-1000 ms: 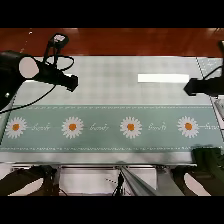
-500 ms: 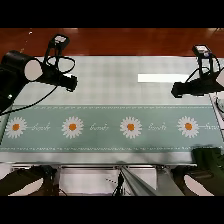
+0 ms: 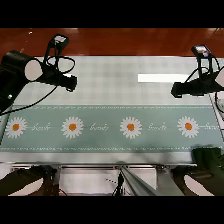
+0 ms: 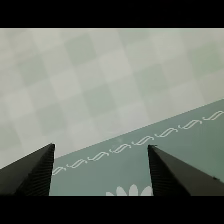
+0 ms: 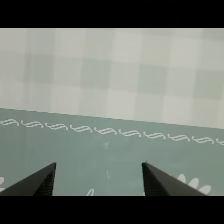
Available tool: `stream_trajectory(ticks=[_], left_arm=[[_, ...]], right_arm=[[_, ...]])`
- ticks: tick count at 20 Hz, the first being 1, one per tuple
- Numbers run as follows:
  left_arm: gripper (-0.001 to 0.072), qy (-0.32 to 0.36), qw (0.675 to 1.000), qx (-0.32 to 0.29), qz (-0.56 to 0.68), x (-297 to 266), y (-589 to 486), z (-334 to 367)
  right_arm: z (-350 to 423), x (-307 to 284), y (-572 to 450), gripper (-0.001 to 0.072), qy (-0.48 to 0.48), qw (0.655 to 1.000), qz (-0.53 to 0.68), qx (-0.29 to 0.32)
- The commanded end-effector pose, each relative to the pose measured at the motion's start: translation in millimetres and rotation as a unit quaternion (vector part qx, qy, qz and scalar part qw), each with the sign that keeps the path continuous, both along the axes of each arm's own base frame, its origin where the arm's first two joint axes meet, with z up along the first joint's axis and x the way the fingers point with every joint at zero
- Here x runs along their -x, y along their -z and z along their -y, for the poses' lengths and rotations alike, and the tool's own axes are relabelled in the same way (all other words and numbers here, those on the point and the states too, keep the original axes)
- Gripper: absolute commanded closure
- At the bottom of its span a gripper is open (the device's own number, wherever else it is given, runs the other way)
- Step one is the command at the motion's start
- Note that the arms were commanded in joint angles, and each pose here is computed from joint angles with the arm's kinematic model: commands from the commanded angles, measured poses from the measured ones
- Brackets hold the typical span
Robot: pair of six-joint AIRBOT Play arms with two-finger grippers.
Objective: Fold the shirts.
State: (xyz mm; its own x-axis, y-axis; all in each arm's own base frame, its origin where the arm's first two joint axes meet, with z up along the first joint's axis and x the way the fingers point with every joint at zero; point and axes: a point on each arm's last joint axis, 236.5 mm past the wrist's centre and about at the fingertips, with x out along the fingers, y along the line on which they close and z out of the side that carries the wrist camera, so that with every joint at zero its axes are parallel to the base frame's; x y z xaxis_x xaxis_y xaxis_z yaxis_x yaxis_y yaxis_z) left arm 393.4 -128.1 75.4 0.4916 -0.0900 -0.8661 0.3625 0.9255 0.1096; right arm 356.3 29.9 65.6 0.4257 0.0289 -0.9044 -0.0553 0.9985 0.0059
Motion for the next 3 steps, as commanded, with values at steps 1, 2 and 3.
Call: stream_trajectory(ticks=[1,2,3], left_arm=[[-0.0009,0.0,1.0,0.0,0.0,-0.1,0.2,0.0],[-0.0009,0.0,1.0,0.0,0.0,-0.1,0.2,0.1],[-0.0009,0.0,1.0,0.0,0.0,-0.1,0.2,0.2]], right_arm=[[-0.3,-0.2,-0.4,0.0108,0.0,1.0,0.001,0.0],[-0.3,-0.2,-0.4,0.0108,0.0,1.0,0.001,0.0],[-0.3,-0.2,-0.4,0.0108,0.0,1.0,0.001,0.0]])
